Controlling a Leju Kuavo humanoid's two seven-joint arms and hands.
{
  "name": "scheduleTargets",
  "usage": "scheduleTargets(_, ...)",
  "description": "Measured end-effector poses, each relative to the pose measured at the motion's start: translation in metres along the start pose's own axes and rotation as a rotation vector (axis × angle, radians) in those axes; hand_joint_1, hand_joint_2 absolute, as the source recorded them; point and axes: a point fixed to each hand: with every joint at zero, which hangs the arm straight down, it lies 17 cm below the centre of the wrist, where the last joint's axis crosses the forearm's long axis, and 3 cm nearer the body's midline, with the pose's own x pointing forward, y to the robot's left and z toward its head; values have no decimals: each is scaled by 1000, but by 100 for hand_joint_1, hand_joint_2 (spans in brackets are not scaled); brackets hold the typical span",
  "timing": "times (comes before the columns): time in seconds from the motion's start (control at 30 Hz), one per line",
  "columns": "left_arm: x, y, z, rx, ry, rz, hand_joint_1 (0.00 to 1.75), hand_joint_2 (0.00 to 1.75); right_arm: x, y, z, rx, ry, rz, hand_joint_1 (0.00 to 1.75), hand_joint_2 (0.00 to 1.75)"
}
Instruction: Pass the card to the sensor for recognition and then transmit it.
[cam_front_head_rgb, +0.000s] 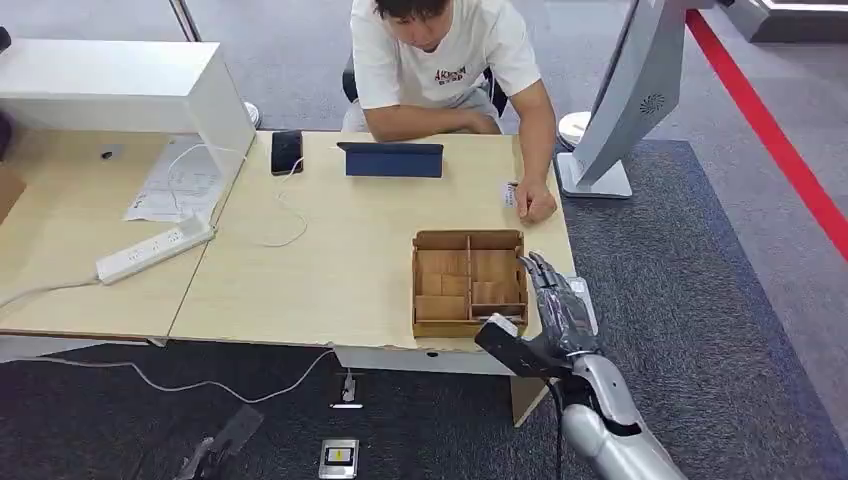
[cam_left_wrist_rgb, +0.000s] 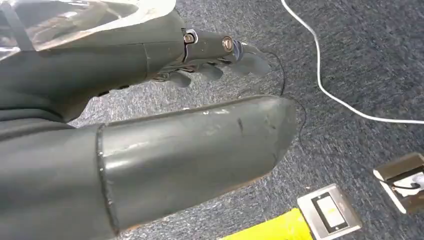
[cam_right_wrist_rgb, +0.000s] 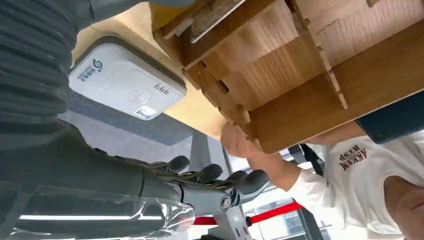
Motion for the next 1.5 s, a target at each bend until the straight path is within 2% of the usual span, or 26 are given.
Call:
scheduleTargets(0.47,1,0,0,-3,0,-11,0,0,15,3,-17,-2,-34,0,0,175)
scheduleTargets(1.0,1,0,0,3,-9,-6,0,0,20,36,-3,113,-71,2,0,175)
scheduleTargets(1.5,1,1,1,9,-21,-11,0,0,30,29,3,98,-127,50,0,175)
